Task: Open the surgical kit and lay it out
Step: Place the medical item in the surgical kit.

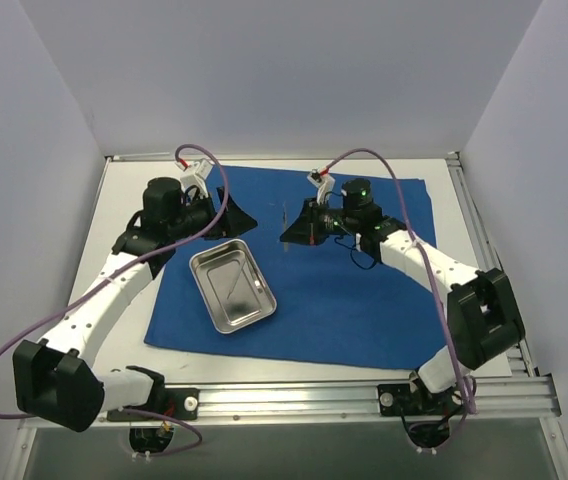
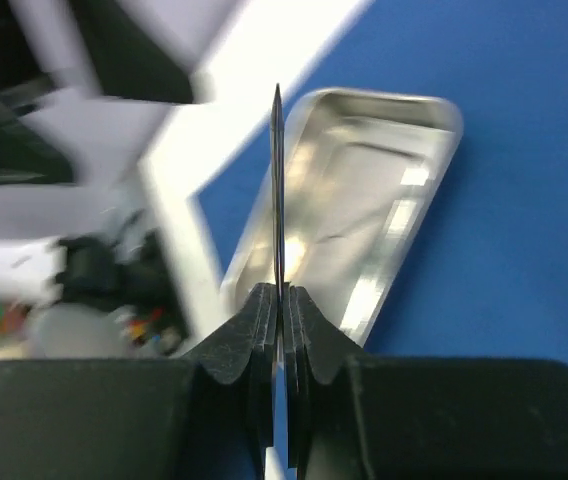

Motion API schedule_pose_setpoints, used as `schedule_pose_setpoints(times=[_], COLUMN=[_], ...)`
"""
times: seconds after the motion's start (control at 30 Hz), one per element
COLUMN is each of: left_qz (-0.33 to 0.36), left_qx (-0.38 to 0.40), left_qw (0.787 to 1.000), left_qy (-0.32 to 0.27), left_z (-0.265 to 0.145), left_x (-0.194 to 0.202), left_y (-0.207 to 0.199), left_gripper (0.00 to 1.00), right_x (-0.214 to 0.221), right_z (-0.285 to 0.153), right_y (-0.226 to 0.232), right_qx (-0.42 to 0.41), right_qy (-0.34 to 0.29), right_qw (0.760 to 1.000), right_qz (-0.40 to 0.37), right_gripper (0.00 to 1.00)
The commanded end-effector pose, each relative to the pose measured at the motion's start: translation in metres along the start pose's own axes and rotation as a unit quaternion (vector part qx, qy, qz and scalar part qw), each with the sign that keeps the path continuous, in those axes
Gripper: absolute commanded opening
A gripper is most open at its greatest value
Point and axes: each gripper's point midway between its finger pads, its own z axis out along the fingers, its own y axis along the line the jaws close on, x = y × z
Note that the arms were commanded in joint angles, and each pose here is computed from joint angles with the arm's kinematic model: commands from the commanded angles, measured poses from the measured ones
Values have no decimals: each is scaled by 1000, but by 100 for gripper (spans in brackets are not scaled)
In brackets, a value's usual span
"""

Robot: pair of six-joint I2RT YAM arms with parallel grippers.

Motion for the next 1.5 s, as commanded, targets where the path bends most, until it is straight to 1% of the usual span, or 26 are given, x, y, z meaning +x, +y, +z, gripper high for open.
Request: schedule_pose_setpoints(times=[0.0,0.03,0.1,0.13,0.17,0.2,0.23,0.27,0.3,0.33,0.47,0.5,0.53,0.6,0.7,0.73,0.8,0.87,0.9,1.03,1.17,1.4,1.47], left_qz=[33,31,24,20,17,11,7,5,1,-1,-8,-7,-7,-10,-13,-15,-18,-20,-19,-22,-25,-26,-27], left_qx=[-147,-193,-229,-248,-255,-262,-259,-257,-255,-251,-244,-243,-242,-239,-237,-236,-242,-246,-247,-243,-242,-238,-237], left_qw=[989,981,973,968,966,964,964,964,964,965,964,964,964,964,964,964,961,959,959,959,959,959,959], left_qy=[-4,3,20,33,40,53,62,68,75,79,107,109,111,116,122,125,130,137,138,143,146,153,155], left_z=[-18,-23,-23,-24,-23,-19,-16,-14,-11,-8,-1,-1,0,0,2,3,4,5,5,7,8,10,11], left_x=[-16,-12,-5,1,5,11,16,19,23,27,42,43,45,49,53,55,56,58,58,60,63,65,66], left_y=[40,56,74,83,87,94,97,98,101,101,105,106,106,107,109,109,112,114,115,115,116,117,117], left_gripper=[83,83,80,78,77,75,74,73,72,71,68,67,67,66,66,63,61,57,56,56,56,56,56], right_x=[-6,-2,8,10,1,3,0,-9,-4,-4,-2,3,3,6,10,10,14,15,16,23,31,37,40], right_z=[-26,-43,-59,-76,-81,-84,-94,-97,-99,-109,-115,-116,-116,-115,-113,-114,-114,-112,-108,-104,-100,-102,-102], right_y=[-85,-102,-144,-161,-167,-179,-189,-193,-206,-214,-237,-246,-250,-259,-265,-266,-269,-268,-269,-269,-266,-267,-269], right_qx=[200,261,358,406,431,451,484,497,514,541,578,581,585,587,586,589,591,588,583,585,574,574,574], right_qy=[26,70,115,135,136,146,149,149,167,179,214,233,238,252,265,268,278,280,280,297,297,306,311], right_qw=[979,962,926,902,889,878,859,851,837,817,780,771,766,758,755,751,746,747,750,741,750,747,745], right_qz=[-21,-38,-43,-56,-68,-70,-73,-86,-88,-92,-111,-117,-121,-127,-129,-130,-134,-136,-137,-142,-142,-138,-137], right_gripper=[0,0,0,0,0,0,0,0,0,0,0,0,0,0,0,0,0,0,0,1,1,2,5])
